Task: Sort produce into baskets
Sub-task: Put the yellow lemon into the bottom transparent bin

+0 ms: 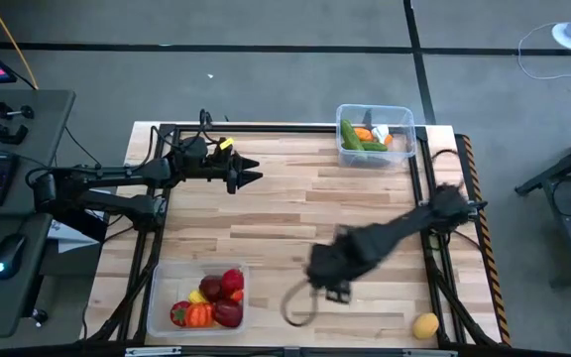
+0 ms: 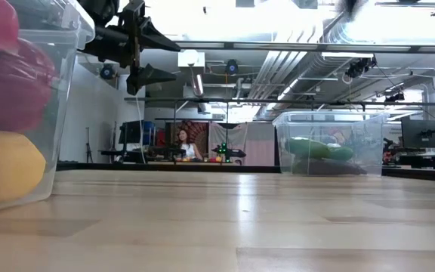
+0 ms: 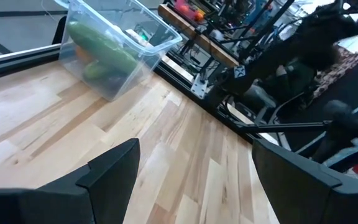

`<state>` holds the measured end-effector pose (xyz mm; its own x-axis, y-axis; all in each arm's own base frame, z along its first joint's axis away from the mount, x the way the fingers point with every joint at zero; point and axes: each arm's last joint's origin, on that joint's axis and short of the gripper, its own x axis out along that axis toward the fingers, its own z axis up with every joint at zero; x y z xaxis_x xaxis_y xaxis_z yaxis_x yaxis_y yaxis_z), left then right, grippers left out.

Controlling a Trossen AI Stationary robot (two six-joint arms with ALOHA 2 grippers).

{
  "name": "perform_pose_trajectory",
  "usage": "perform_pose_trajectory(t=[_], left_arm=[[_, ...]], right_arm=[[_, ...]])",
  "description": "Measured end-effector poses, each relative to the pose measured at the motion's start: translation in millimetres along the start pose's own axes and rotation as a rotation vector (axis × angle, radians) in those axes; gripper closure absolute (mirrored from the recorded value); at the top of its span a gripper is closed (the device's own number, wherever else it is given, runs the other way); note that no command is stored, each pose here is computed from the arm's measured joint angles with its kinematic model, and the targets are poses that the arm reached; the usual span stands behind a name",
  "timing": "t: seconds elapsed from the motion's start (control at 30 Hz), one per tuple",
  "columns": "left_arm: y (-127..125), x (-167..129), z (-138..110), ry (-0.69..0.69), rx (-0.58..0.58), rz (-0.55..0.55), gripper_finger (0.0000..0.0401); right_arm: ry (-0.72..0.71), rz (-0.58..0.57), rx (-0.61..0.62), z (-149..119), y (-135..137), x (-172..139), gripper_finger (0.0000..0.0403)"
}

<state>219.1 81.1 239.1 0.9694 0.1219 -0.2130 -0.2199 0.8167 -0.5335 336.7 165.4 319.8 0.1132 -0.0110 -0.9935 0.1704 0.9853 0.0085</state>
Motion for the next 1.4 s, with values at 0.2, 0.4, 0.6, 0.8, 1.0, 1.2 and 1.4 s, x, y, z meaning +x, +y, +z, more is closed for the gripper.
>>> perform_pose_trajectory(t=[0.2,0.4,0.6,0.8,1.0,1.2,1.4], left_arm=[[0,0,0,-0.002,0.002,-0.008,0.0101],[0,0,0,-0.002,0.076,-0.009,0.0101],[0,0,0,-0.001,0.079,-0.009,0.0101],[0,0,0,-0.001,0.055,-0.009,0.0101],[0,0,0,-0.003,0.017,-0.004,0.0101],[0,0,0,-0.004,-0.007,-0.002,0.0101],[0,0,0,-0.007,-0.059,0.004,0.0101]], right_arm=[[0.283,0.235,0.393,-74,19,36,0.0082],[0.536,0.342,0.275,-110,40,66,0.0082],[0.680,0.350,-0.068,-146,54,97,0.0082],[0.804,0.320,-0.239,-191,55,122,0.0082],[0.793,0.342,-0.375,-216,59,137,0.0082],[0.670,0.329,-0.453,-223,66,143,0.0082],[0.505,0.313,-0.509,-223,75,145,0.0082]])
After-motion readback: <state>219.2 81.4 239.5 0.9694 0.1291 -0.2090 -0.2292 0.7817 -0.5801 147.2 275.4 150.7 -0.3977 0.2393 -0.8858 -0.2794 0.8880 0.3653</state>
